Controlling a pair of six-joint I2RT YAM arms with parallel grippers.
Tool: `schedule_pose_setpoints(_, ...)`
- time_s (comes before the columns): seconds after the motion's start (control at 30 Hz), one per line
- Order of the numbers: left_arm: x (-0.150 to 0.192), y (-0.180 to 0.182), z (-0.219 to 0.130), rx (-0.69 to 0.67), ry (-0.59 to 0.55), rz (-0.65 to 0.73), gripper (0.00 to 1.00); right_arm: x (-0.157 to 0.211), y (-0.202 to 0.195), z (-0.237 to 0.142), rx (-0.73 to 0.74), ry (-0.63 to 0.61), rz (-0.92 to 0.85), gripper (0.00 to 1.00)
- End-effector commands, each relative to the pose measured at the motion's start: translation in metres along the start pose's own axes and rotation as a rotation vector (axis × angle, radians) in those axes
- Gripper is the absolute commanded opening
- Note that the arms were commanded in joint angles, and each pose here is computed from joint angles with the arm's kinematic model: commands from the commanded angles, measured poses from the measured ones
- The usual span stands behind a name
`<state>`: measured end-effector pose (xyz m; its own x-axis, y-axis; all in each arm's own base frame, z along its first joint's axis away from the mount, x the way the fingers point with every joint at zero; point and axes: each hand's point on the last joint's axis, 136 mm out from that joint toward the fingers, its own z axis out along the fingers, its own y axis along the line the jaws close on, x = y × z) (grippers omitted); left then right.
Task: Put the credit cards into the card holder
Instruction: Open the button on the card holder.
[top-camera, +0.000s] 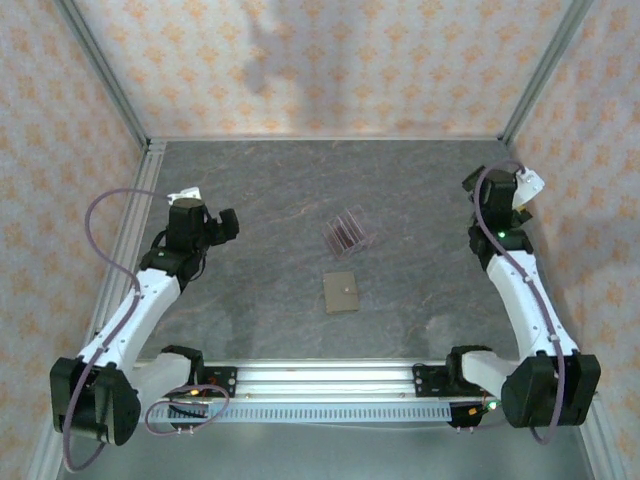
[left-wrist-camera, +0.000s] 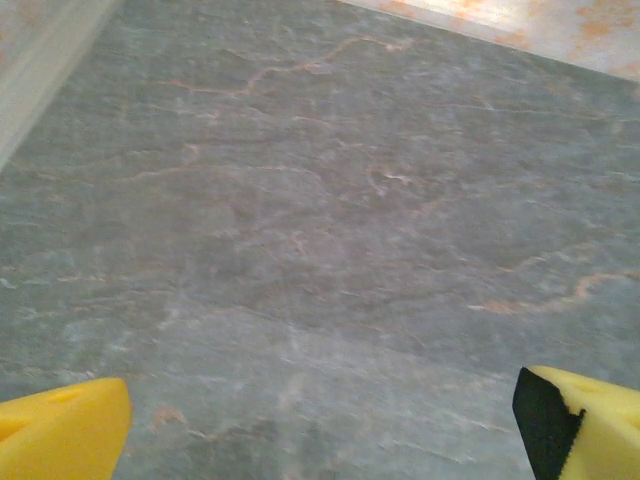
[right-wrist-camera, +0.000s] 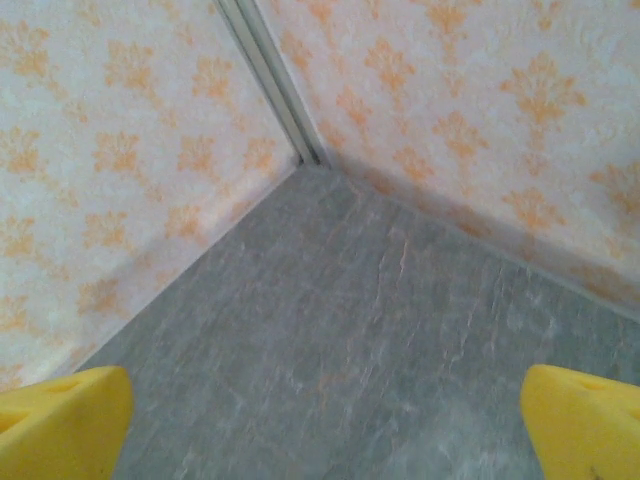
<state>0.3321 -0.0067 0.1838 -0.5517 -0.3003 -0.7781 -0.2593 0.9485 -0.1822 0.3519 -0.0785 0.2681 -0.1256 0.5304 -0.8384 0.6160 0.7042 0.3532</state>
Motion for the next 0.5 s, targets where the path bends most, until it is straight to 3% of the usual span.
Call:
schedule_pose_setpoints(0.0, 0.015, -0.014, -0.024, 0.065, 0.098, -0.041, 1.0, 0.036, -0.008, -0.019, 0.007, 0.221, -0.033, 0.99)
schedule_pose_setpoints(0.2, 0.03, -0.029, -0.047, 0.151, 0.142, -0.15, 0.99, 0.061, -0.001, -0.048, -0.017, 0.323, -0.155, 1.0)
schedule_pose_setpoints(0.47, 0.095, -0.057, -0.057, 0.2, 0.392, -0.224, 0.85, 0.117, 0.005, -0.091, -0.115, 0.551, -0.244, 0.91)
